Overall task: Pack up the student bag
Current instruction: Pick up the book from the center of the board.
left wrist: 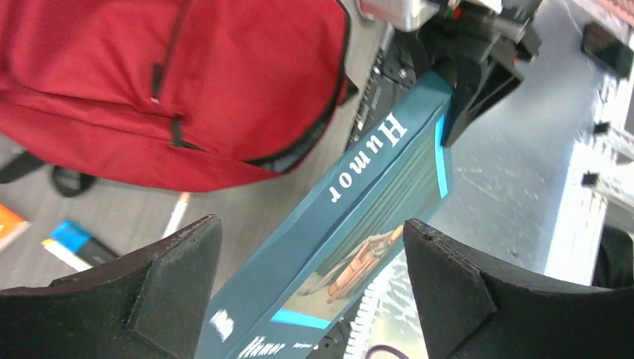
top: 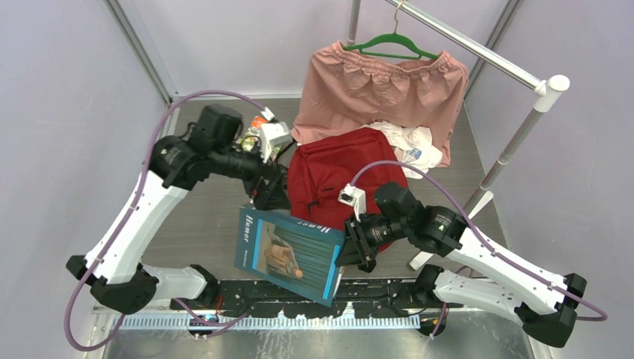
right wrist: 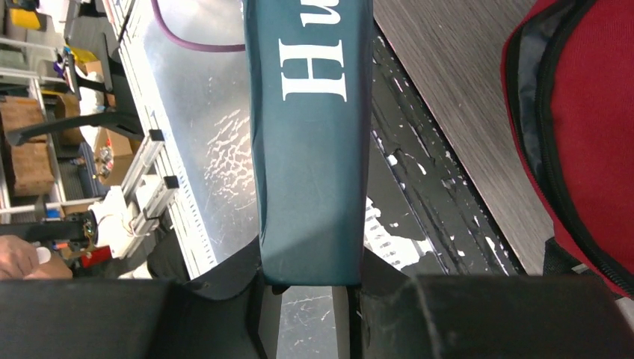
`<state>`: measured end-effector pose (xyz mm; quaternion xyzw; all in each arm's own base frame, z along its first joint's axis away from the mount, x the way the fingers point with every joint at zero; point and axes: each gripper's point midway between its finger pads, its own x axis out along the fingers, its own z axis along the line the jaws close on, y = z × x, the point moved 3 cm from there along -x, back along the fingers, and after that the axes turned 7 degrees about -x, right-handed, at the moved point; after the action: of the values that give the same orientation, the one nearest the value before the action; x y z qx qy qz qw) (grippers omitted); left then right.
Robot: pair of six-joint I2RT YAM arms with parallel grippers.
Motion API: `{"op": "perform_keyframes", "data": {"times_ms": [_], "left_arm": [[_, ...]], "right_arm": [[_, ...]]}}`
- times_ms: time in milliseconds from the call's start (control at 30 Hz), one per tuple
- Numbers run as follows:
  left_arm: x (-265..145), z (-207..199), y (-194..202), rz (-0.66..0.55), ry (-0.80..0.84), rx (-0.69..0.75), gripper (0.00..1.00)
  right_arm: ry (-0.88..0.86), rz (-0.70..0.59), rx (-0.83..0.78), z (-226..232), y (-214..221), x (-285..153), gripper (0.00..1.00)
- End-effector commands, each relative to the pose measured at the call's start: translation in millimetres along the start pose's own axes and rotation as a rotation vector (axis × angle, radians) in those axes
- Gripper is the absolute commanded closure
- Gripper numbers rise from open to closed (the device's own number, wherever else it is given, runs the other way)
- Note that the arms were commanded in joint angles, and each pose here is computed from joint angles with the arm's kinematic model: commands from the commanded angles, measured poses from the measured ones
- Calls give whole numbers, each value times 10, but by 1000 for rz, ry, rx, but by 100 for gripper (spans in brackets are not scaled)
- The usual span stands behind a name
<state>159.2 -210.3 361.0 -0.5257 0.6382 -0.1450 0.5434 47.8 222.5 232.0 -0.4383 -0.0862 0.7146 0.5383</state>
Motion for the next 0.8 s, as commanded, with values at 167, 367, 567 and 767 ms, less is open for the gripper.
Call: {"op": "perform_keyframes", "data": {"times_ms": [167,367,567,767], "left_arm": [[275,-354,419,132,246,-22,8],[375,-370,617,215,286,-83,10],[423,-432,705,262,332,-110,27],[400,-424,735,260,311,-114,51]], "right_arm": [[-98,-127,-226,350,-363,-204,99],[-171,-149,-288,485,-373,-283,99],[-81,-165,-300,388,-423,-311,99],[75,-206,-295,203,-531,-348,96]]}}
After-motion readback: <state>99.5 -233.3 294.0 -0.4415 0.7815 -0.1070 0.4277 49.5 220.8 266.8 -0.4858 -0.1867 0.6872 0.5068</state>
